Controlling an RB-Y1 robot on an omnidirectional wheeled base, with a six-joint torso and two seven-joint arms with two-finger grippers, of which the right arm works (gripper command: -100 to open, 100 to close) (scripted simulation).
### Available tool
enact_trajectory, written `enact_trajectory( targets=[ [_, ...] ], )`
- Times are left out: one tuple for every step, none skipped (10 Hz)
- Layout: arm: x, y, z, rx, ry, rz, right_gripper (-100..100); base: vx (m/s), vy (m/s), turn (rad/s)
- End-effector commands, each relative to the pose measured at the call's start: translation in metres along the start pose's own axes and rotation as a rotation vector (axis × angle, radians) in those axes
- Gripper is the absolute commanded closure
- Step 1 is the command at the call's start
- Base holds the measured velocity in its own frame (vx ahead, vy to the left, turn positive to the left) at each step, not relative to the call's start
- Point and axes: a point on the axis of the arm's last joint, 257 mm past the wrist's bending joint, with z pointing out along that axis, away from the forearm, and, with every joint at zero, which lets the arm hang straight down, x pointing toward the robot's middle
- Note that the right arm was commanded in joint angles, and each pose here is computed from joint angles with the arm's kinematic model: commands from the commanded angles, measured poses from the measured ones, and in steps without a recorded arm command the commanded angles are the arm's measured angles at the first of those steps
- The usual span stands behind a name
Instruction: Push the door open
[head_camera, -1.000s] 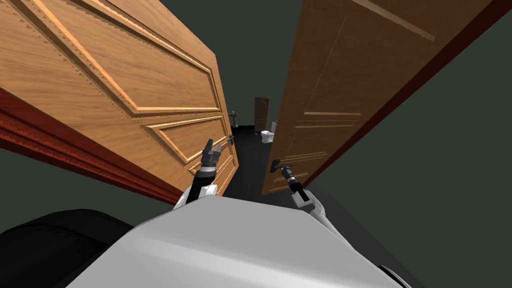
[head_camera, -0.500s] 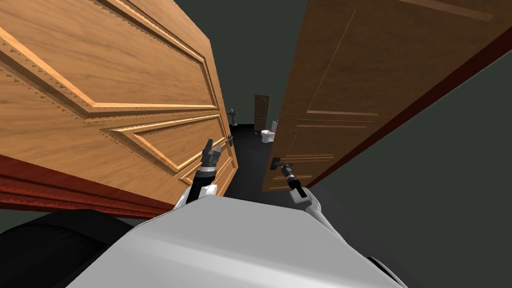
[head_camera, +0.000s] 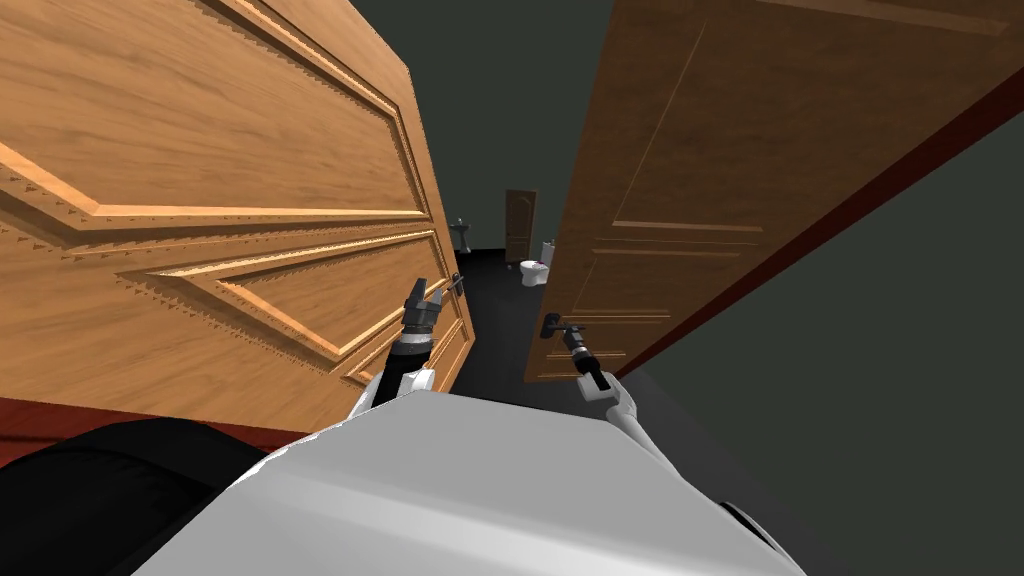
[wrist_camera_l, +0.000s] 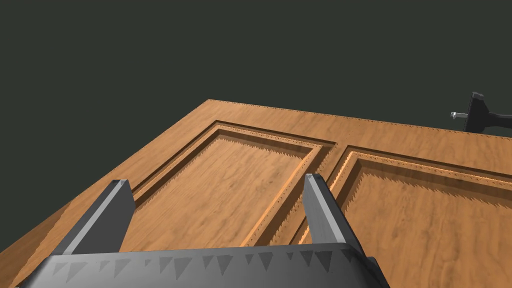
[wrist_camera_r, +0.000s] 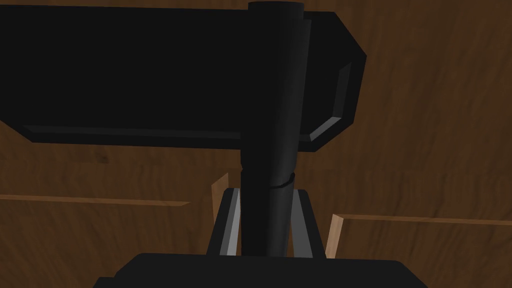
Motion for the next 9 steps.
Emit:
enact_trajectory(
  targets=[
    [-0.015,0.01,0.0073,-0.02,-0.031,-0.014,100,0.108,0.058,-0.065],
    [-0.017,0.01,0.0097,-0.02,-0.043,-0.015,100,0.098,0.056,-0.072],
    [-0.019,0.01,0.0122,-0.02,-0.054,-0.015,100,0.092,0.084,-0.047],
    [-0.02,0.01,0.0146,-0.02,-0.065,-0.015,100,0.101,0.083,-0.046],
    [-0.022,0.01,0.0169,-0.02,-0.076,-0.015,100,0.093,0.076,-0.049],
    [-0.024,0.01,0.0192,-0.019,-0.087,-0.014,100,0.086,0.066,-0.057],
    [-0.025,0.009,0.0214,-0.018,-0.098,-0.014,100,0.089,0.063,-0.068],
    [-0.027,0.009,0.0235,-0.017,-0.108,-0.013,100,0.098,0.059,-0.068],
    [-0.028,0.008,0.0255,-0.016,-0.118,-0.012,100,0.096,0.067,-0.039]
  ],
)
